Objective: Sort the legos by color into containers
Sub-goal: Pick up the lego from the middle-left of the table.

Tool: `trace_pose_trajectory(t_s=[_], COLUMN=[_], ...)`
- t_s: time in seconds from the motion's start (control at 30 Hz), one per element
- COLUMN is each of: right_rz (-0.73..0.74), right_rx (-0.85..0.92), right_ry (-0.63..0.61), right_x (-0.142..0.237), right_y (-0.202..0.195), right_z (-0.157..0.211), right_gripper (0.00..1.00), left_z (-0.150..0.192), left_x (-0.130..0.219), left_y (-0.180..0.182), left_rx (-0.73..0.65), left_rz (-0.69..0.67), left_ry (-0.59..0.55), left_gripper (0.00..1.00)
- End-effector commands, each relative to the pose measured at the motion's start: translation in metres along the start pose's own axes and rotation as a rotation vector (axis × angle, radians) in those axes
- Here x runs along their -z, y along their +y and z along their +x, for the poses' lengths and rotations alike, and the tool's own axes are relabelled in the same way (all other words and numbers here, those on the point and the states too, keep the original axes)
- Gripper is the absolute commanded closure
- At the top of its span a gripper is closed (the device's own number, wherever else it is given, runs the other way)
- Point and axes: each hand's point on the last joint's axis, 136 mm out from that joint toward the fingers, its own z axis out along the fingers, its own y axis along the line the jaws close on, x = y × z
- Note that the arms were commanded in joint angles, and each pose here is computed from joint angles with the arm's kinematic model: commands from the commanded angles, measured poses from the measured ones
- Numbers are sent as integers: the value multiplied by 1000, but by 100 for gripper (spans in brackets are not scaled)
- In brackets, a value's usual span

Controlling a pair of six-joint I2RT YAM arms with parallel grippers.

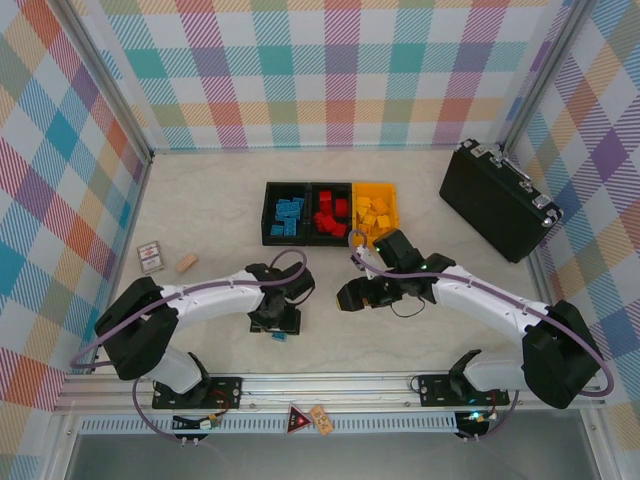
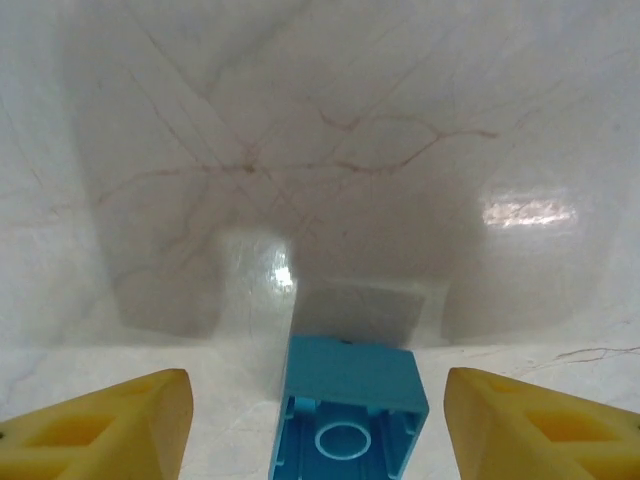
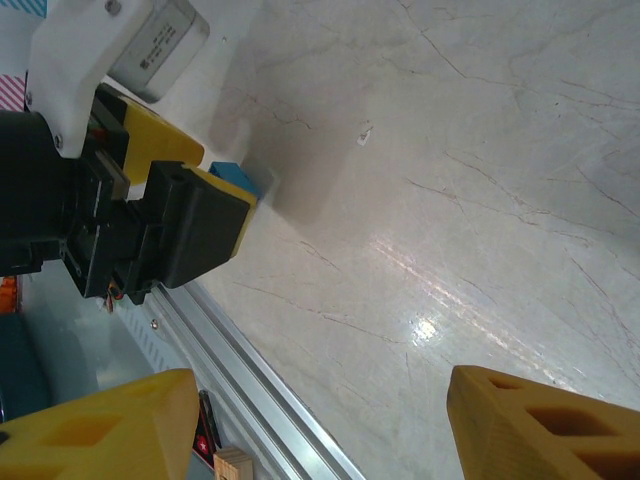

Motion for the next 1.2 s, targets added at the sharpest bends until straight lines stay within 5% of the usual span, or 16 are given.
trace_pose_trajectory(t_s=[0.0,0.27,0.67,1.17], right_rz=[-19,-15,-28,57], right_rx=[9,4,-12,-95], right_ry=[4,7,-51,-199], right_x=[-1,-3,1,20], right_y=[4,2,10,-2], right_z=[3,5,-12,-63], right_gripper=[33,34,34,34], left_z=[7,7,-44,-156], left_x=[-1,-4,51,106], left_y=[1,-3,2,10], left_rx=[22,-1,-7,126], left_rz=[-3,-33,-36,38], left_ry=[0,4,-189,-390], left_gripper=[42,68,72,72])
